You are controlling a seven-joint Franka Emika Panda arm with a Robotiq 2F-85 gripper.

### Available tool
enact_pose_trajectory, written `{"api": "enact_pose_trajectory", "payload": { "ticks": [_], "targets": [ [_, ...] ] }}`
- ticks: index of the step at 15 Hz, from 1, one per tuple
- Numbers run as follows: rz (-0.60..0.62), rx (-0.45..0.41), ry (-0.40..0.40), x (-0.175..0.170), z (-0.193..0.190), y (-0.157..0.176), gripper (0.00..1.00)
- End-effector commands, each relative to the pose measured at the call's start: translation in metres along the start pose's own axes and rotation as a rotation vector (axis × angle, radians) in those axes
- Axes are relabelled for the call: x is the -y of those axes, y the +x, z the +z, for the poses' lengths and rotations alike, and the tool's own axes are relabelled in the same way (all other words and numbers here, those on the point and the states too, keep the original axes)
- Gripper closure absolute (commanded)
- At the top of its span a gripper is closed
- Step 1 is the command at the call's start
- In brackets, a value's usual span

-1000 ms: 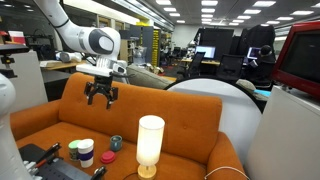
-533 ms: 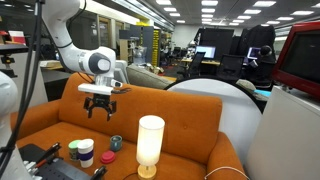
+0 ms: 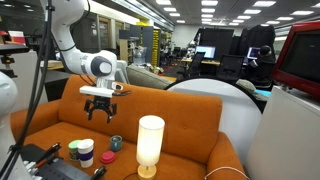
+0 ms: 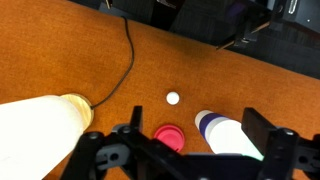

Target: Put the white object inside the white and blue coffee cup

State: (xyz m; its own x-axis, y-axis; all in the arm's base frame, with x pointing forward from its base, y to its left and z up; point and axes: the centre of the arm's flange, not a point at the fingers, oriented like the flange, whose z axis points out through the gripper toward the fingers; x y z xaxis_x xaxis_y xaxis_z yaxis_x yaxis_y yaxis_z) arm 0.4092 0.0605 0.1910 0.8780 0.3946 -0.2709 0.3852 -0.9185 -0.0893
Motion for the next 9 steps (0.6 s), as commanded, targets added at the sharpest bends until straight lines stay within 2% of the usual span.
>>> {"api": "enact_pose_trajectory", "payload": {
  "ticks": [1, 7, 9],
  "targets": [
    [0.0, 0.0, 0.0, 0.0, 0.0, 0.0, 0.0],
    [-0.026, 0.02, 0.013, -0.015, 0.052, 0.03, 0.0],
    [-0.037, -0.008, 0.024, -0.016, 0.07, 0.04, 0.0]
  ]
}}
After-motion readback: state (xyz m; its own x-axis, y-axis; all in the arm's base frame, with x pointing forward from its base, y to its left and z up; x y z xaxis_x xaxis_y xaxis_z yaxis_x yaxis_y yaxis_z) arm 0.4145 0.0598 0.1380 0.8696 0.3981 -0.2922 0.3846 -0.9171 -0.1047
